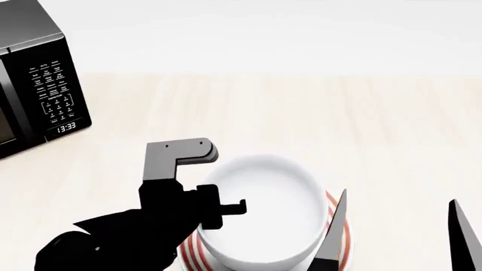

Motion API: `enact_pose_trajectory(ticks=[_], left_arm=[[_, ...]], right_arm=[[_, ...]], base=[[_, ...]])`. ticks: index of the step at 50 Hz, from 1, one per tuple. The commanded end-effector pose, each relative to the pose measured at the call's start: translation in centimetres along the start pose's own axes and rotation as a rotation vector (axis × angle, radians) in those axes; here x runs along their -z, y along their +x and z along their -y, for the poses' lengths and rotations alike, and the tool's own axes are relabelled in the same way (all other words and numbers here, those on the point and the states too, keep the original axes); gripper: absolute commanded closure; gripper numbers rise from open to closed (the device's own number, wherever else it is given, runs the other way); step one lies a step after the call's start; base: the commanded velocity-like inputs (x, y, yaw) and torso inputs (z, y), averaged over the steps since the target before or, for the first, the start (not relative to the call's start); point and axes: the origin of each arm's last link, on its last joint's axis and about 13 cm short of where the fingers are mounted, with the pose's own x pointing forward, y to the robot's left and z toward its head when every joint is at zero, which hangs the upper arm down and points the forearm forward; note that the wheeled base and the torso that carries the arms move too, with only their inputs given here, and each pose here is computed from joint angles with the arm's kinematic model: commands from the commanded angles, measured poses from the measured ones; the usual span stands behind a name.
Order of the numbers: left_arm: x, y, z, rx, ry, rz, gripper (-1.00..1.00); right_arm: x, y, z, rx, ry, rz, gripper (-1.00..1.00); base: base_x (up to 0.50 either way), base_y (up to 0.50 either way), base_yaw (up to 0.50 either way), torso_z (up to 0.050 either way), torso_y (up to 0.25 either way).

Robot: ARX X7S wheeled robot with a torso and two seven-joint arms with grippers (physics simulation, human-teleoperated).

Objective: Pick up the white bowl and put it on the plate.

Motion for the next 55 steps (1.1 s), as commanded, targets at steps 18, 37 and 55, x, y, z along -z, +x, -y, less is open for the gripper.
enact_pose_trajectory(ticks=[18,37,55], left_arm=[[0.05,0.25,1.05,0.071,-0.045,-0.007,1.00],[0.42,0.55,1.01,0.055,-0.038,-0.014,1.00],[0.38,0.73,0.84,0.042,-0.035,-0.017,-1.00]], right_arm=[[-0.46,0.12,0.22,0.004,0.003,0.027,-1.00],[-0.53,0.05,0.25,0.004,0.003,0.031,-1.00],[-0.63,0.06,0.24,0.005,0.004,0.034,-1.00]], base=[[0.00,0.00,0.00,0.000,0.001],[0.00,0.00,0.00,0.000,0.001],[0.00,0.00,0.00,0.000,0.000]])
